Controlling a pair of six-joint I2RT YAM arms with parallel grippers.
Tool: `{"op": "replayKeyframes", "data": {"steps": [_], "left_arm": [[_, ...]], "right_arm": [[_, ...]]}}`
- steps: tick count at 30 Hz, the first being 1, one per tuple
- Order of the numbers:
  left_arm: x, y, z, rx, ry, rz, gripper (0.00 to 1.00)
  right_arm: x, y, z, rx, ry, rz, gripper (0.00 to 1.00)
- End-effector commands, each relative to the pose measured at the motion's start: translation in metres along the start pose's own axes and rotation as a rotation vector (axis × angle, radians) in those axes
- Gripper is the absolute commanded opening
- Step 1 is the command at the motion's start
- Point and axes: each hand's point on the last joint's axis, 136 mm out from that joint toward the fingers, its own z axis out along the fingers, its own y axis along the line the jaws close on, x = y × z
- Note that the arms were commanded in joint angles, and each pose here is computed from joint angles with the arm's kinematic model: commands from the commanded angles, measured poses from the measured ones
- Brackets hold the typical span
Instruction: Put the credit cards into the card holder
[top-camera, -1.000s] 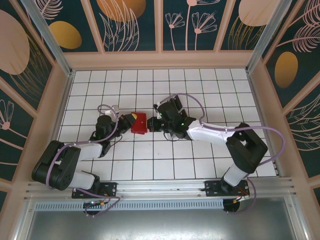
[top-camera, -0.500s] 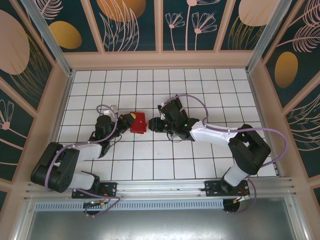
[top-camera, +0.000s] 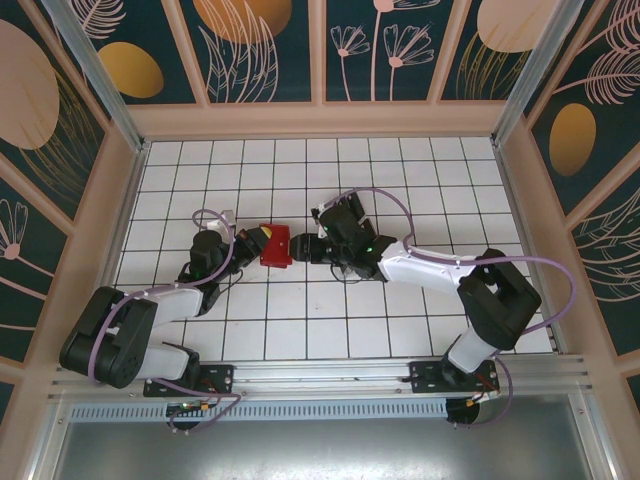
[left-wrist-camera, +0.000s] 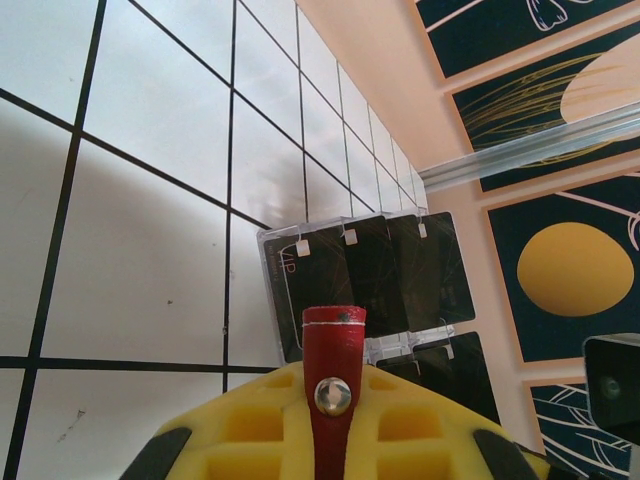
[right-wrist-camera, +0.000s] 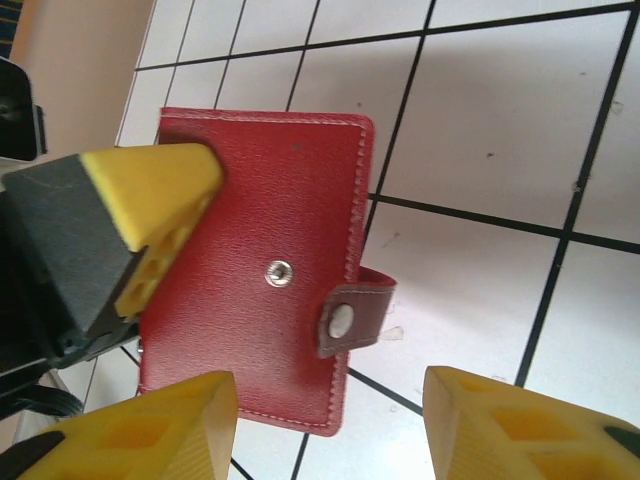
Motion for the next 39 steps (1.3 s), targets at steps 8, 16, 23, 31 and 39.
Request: {"op": "replayKeyframes", "data": {"steps": [8,16,23,31,39], "left_arm": [[-0.006,-0.008,-0.004,0.022,-0.024,0.027,0.00],[-0.004,-0.004,-0.007,0.011,-0.026,0.024,0.00],[0.001,0.026,-0.008,-0.114,-0.026,0.042,0.18],[0.006,0.063,-0.014,-0.291,-0.005,0.113,0.75],[0.008,0.049,-0.010,-0.241,0.028,0.136,0.80]], "right_arm": [[-0.015,0.002,0.015,0.027,-0.020,-0.021,0.52],[-0.011,-0.009,0.020,0.053,-0.009,-0.012,0.18],[-0.007,-0.005,0.008,0.004,-0.026,-0.007,0.00],[0.001,0.008,0.002,-0.088,-0.003,-0.003,0.00],[-0.002,0.024,-0.002,-0.131,-0.008,-0.012,0.00]]}}
